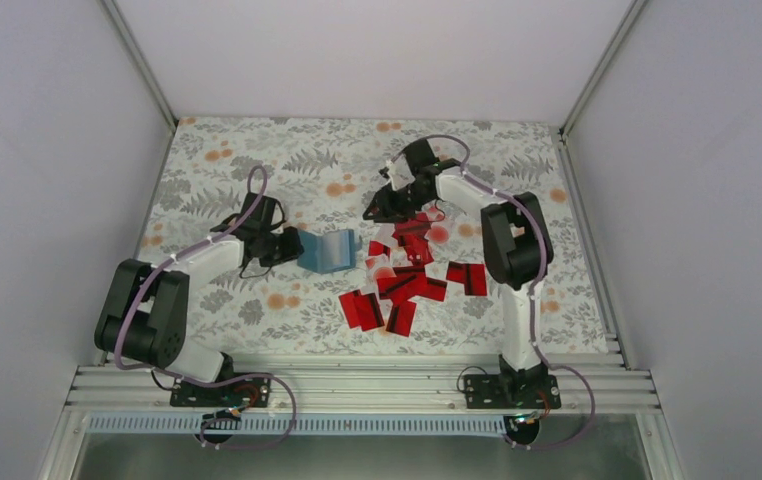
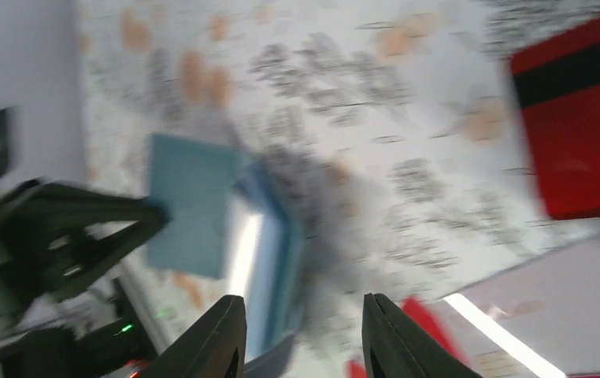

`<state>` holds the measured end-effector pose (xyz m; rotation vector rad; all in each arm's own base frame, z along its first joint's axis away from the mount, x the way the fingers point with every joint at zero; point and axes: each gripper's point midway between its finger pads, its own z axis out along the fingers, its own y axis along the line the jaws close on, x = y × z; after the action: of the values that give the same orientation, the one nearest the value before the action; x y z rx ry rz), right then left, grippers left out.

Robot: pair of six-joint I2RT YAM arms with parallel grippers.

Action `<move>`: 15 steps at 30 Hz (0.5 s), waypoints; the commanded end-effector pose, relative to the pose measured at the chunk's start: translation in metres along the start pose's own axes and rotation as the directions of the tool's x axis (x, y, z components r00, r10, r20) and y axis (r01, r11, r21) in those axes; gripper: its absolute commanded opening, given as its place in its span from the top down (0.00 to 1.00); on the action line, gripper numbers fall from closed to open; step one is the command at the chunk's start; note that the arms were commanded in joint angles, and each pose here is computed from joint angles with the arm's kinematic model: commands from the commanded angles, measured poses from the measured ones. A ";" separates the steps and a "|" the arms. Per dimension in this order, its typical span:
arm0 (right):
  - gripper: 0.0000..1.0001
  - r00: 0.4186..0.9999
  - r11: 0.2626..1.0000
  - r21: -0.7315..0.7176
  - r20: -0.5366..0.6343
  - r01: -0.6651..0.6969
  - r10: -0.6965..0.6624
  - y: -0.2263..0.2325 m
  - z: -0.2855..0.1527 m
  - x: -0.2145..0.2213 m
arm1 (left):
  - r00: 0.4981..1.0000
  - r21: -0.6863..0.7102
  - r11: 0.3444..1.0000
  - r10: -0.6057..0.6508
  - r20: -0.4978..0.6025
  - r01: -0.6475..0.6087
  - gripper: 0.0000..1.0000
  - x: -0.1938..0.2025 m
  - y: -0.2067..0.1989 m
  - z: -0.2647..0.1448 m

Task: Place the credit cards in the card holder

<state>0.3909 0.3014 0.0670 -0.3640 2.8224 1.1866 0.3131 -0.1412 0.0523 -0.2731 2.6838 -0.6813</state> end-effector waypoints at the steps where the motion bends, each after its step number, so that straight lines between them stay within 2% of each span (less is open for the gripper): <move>1: 0.61 0.996 0.959 -0.269 0.026 0.090 -0.087 0.073 -0.023 0.008 | 1.000 0.009 1.000 -0.021 -0.016 0.021 0.98 0.003 0.000 0.004; 3: 0.60 0.994 0.934 -0.341 0.035 0.105 -0.099 0.094 -0.032 0.008 | 1.000 0.008 1.000 -0.014 -0.002 0.014 0.98 -0.002 -0.003 0.000; 7: 0.51 0.991 0.894 -0.430 0.004 0.126 -0.137 0.120 -0.032 0.012 | 1.000 0.014 1.000 -0.007 0.016 0.006 0.98 -0.008 -0.009 -0.006; 11: 0.49 0.991 0.906 -0.422 -0.109 0.028 -0.081 0.109 -0.003 0.028 | 1.000 0.019 1.000 -0.007 0.021 0.007 0.98 -0.012 -0.012 -0.006; 15: 0.47 0.987 0.929 -0.368 -0.159 -0.048 -0.012 0.085 0.019 0.033 | 1.000 0.026 1.000 -0.010 0.023 0.009 0.97 -0.013 -0.015 -0.007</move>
<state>0.3454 0.3629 0.1375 -0.5425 2.6019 1.7467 0.3164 -0.1434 0.0567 -0.2812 2.6812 -0.6897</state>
